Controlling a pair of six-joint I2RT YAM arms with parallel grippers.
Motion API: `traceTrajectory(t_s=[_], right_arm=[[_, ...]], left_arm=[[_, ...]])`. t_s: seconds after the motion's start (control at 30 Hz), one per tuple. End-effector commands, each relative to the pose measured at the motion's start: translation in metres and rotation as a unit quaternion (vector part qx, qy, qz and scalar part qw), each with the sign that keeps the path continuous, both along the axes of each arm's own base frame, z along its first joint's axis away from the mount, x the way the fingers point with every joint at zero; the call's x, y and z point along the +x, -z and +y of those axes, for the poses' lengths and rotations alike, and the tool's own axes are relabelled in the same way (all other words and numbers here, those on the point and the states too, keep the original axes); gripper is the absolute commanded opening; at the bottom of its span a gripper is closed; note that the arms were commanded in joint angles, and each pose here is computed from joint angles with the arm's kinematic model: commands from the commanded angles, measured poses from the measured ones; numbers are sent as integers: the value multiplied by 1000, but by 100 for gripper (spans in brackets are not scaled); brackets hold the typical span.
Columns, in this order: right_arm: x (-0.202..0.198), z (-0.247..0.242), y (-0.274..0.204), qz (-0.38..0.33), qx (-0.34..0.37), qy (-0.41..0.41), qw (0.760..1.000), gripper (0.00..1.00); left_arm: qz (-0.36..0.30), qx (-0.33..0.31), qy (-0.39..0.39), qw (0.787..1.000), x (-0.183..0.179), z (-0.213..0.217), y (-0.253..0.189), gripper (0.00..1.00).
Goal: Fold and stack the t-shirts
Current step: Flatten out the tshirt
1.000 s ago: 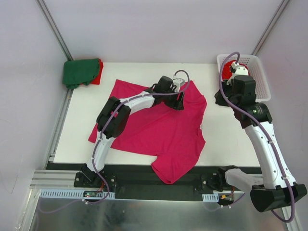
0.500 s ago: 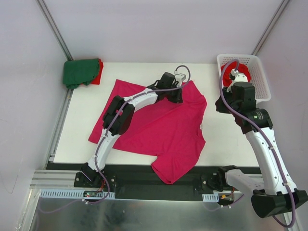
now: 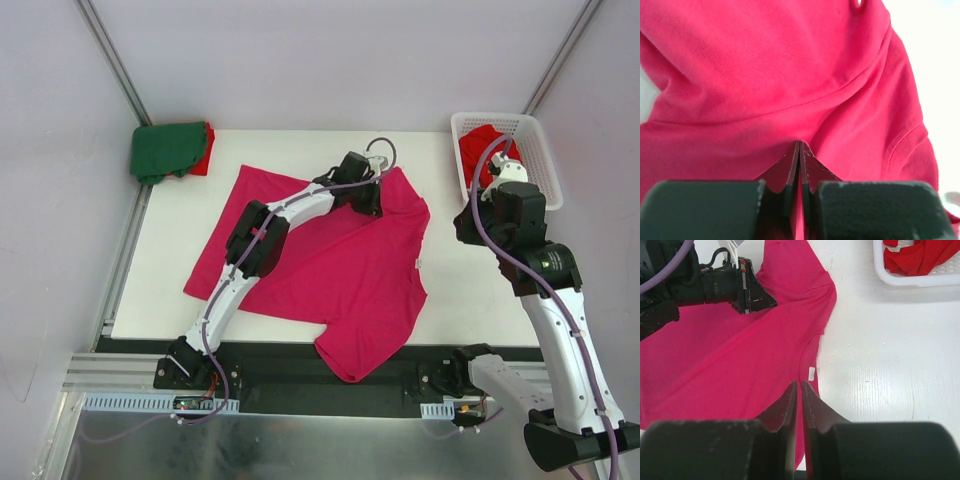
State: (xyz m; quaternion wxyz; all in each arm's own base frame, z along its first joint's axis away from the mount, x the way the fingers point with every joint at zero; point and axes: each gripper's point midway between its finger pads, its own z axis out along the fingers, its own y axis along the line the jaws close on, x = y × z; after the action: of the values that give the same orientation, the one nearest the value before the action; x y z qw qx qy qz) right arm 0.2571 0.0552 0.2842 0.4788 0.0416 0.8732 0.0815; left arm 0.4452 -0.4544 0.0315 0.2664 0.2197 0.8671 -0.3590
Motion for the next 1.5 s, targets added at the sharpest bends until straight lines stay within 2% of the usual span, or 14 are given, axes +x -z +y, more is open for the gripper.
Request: traceTrajectory(t_s=[0.0, 0.47, 0.97, 1.13, 1.23, 1.27, 1.33, 1.37, 1.43, 1.47], right_arm=[[-9, -6, -13, -18, 4, 13, 1000, 11], [-20, -15, -18, -25, -16, 17, 999, 12], [-25, -20, -12, -17, -30, 22, 999, 13], [-25, -11, -1, -6, -11, 7, 1000, 13], [-23, 3, 15, 14, 10, -18, 1000, 11], [-22, 7, 29, 33, 23, -16, 999, 9], [-20, 20, 41, 46, 49, -37, 997, 6], [-18, 25, 55, 61, 60, -39, 996, 4], [-19, 38, 73, 88, 81, -57, 991, 1], [-17, 43, 78, 92, 89, -62, 990, 1]], left_arm=[[30, -22, -22, 999, 13, 2, -9, 0], [116, -78, -115, 983, 61, 34, -14, 0], [118, -98, -179, 972, 103, 70, -22, 0], [54, -135, -117, 982, 101, 54, -84, 0], [7, -159, -79, 984, 89, 47, -138, 0], [-17, -172, -68, 983, 83, 47, -171, 1], [-35, -173, -59, 982, 74, 52, -187, 3], [-60, -183, -57, 980, 66, 57, -221, 3], [-63, -171, -61, 981, 57, 69, -221, 4], [-88, -178, -61, 978, 46, 78, -251, 4]])
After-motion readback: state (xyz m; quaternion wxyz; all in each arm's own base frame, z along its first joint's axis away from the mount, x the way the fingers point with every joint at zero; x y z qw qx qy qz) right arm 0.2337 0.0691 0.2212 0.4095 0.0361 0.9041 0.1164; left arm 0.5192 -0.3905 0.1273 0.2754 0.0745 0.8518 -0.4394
